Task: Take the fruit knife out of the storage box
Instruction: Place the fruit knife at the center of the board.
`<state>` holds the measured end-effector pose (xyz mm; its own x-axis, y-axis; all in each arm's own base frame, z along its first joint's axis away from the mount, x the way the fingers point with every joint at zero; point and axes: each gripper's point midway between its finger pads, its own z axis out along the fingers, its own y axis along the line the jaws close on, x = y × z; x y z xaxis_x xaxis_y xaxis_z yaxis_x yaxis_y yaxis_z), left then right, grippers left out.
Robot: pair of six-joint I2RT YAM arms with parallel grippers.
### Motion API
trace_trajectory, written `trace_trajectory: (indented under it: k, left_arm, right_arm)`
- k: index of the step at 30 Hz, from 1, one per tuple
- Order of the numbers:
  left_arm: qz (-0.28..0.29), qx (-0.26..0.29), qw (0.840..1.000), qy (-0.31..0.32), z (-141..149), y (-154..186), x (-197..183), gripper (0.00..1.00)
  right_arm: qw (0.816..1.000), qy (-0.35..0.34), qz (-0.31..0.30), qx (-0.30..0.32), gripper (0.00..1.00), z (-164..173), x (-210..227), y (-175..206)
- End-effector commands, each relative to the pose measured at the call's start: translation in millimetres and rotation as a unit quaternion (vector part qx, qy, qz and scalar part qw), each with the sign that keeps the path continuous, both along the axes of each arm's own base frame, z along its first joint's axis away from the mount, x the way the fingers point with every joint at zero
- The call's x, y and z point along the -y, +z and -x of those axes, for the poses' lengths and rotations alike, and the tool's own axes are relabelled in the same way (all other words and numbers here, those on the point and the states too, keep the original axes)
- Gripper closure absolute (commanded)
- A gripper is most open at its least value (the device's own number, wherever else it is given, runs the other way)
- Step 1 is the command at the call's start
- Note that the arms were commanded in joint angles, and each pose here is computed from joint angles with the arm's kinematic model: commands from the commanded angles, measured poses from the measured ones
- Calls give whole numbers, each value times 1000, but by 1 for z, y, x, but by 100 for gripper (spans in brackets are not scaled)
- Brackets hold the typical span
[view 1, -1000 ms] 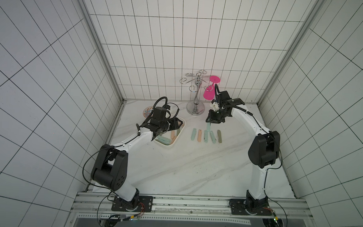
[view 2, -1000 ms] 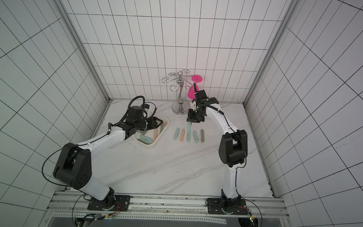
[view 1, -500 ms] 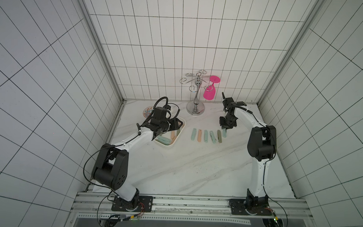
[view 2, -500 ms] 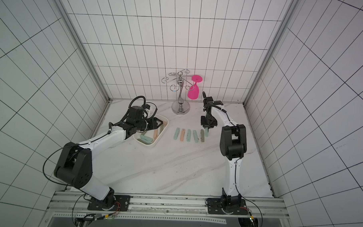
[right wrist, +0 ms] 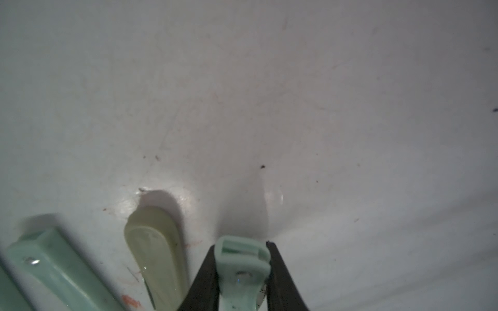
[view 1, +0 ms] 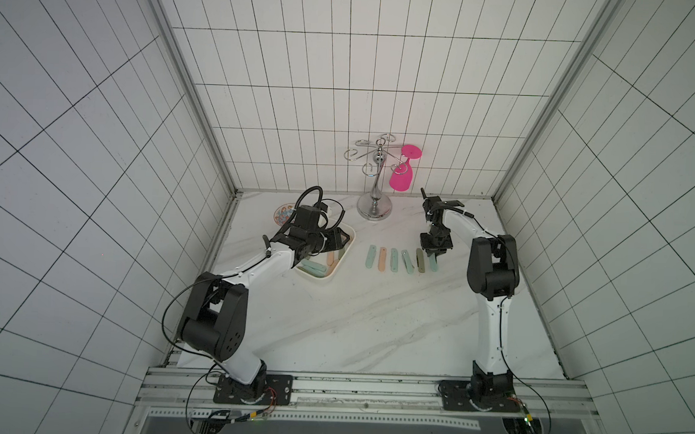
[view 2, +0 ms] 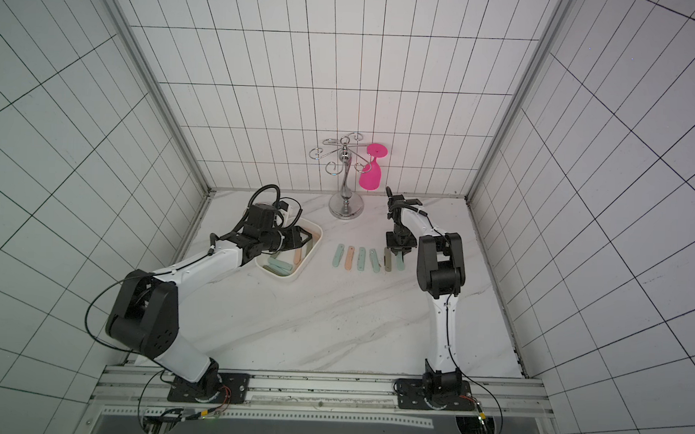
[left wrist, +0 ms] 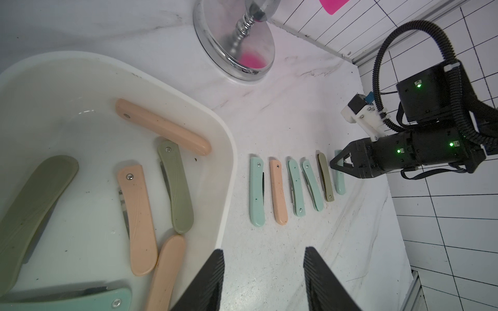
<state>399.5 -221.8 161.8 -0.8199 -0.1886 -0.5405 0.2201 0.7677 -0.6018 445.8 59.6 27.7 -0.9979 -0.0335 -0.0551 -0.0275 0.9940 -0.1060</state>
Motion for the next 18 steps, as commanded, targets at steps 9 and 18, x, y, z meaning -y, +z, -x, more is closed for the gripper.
trace_trajectory:
  k: [9,18]
  left_arm:
    - [-11,13,1000,-6,-11,5,3,49]
    - [-15,9,1000,-3,-11,1,2,49]
  right_arm:
    - [999,-10,-5,-31,82,10,5,-14]
    - [999,-16,-17,-28,64,9,2,-13]
